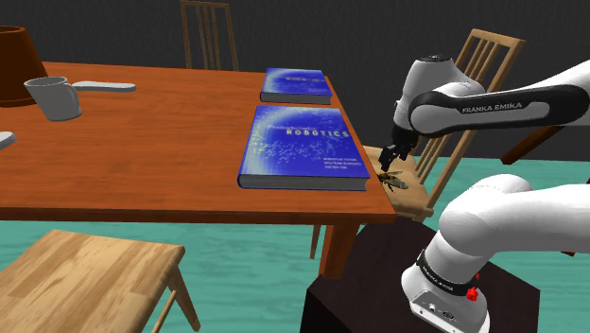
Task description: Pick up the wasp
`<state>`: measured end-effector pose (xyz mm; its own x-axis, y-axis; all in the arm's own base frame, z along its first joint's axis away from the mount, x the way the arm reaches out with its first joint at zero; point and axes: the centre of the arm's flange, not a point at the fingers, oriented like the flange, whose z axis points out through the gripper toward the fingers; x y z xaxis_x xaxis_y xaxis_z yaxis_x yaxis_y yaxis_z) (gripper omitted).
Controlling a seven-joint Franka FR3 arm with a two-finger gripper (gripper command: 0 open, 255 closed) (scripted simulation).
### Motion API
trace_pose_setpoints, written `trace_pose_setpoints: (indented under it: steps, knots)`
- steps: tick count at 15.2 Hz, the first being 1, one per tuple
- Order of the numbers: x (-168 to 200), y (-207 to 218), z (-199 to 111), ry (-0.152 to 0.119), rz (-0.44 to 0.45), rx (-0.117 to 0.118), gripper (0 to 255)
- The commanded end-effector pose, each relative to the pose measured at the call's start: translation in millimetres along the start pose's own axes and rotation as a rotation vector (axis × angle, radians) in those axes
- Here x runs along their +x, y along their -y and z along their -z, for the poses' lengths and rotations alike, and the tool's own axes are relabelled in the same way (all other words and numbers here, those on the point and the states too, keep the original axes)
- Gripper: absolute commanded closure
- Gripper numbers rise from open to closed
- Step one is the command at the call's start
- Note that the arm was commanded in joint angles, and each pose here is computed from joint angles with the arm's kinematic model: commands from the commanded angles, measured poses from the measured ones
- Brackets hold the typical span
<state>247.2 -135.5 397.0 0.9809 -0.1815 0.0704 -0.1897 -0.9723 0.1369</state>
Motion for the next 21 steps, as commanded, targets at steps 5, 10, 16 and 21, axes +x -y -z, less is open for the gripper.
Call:
trace_pose_setpoints:
  steps: [5,10,16,21]
  knots:
    - [-5.7,-42.4,-69.2,-0.032,-0.024,-0.005,0]
    - [-8.6,-54.0,-106.9,-0.042,-0.032,-0.006,0]
    - [-10.3,-50.7,-130.8,-0.042,-0.032,-0.006,0]
    - [-10.6,-49.4,-133.1,-0.042,-0.032,-0.005,255]
